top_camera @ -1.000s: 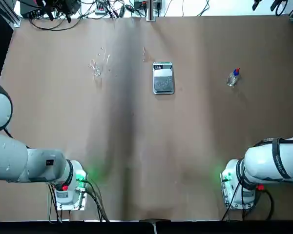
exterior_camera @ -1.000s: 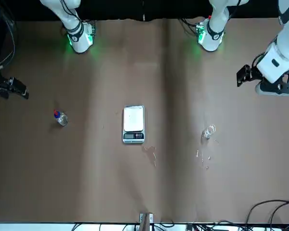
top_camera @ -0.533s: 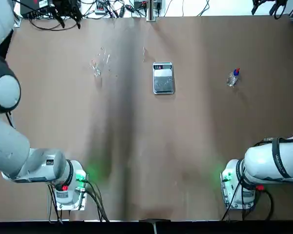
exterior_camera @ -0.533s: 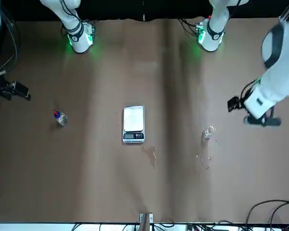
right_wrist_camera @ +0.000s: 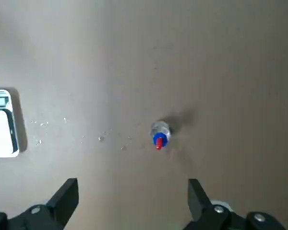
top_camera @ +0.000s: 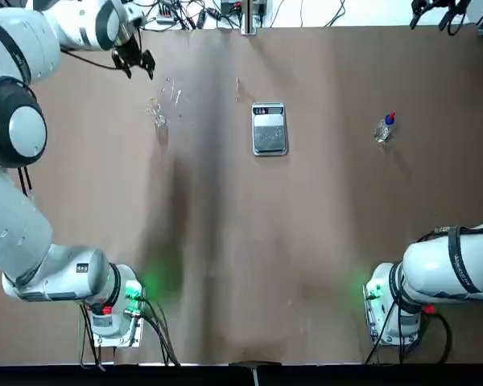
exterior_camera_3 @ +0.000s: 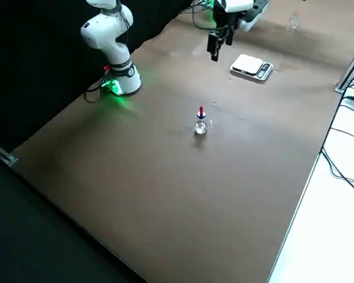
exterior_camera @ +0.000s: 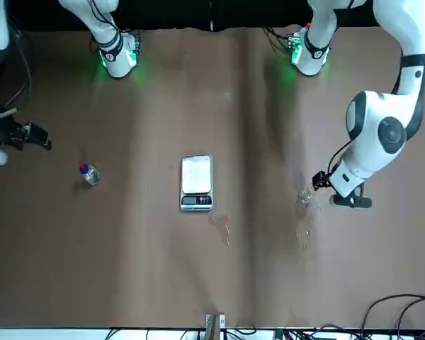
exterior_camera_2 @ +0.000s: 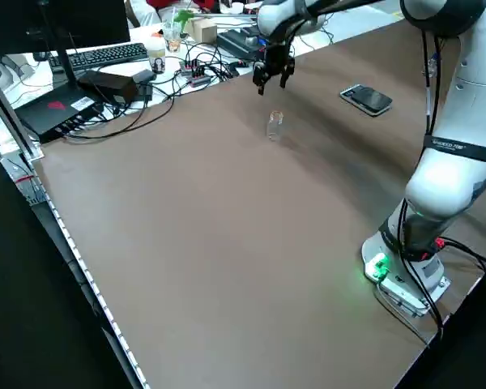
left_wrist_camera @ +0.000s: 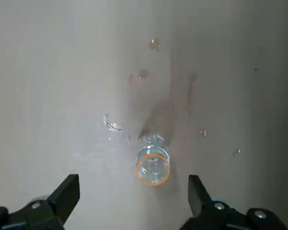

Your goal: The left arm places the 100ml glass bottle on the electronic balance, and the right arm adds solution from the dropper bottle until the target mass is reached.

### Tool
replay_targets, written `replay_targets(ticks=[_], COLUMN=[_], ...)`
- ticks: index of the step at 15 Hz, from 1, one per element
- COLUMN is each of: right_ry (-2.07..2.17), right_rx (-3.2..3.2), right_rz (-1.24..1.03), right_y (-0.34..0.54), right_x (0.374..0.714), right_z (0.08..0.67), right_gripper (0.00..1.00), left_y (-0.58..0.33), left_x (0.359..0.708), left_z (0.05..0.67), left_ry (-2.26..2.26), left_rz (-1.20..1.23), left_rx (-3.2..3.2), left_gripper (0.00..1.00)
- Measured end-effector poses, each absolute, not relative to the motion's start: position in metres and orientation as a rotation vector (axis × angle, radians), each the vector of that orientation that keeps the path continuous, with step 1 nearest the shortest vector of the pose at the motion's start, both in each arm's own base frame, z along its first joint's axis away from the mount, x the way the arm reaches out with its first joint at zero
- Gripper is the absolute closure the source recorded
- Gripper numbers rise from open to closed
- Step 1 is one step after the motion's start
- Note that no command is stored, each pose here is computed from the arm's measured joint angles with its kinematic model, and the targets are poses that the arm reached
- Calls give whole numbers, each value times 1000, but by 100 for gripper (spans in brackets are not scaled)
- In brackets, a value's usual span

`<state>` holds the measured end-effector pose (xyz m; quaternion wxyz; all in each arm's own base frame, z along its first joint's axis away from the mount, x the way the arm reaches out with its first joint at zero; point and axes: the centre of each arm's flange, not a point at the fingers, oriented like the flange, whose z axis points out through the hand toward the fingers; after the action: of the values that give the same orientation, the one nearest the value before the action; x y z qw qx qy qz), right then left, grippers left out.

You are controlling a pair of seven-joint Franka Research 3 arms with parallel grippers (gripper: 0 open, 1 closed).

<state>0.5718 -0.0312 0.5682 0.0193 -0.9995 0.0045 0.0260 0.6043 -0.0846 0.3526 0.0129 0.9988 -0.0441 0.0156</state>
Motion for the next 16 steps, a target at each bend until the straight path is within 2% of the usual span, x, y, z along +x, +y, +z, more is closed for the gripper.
replay_targets(ticks=[4, 6, 11, 13, 14, 16], right_ry=[-73, -51, -18, 15, 32, 46], right_rx=[-3104, -3100, -3101, -3100, -3099, -3101], right_rz=[89, 161, 150, 157, 159, 143], right_y=[4, -6, -18, -30, -36, -43], right_x=[573, 576, 583, 582, 581, 577], right_z=[567, 547, 534, 519, 507, 473], right_gripper=[0, 0, 0, 0, 2, 4], left_y=[-95, -102, -104, -104, -104, -103], left_x=[598, 601, 600, 600, 599, 596], left_z=[309, 269, 252, 253, 252, 248], left_ry=[-162, -173, -168, -165, -164, -163], left_rz=[68, 72, 45, 46, 43, 28], left_rx=[3101, 3087, 3085, 3085, 3086, 3087], left_gripper=[0, 0, 1, 4, 12, 17])
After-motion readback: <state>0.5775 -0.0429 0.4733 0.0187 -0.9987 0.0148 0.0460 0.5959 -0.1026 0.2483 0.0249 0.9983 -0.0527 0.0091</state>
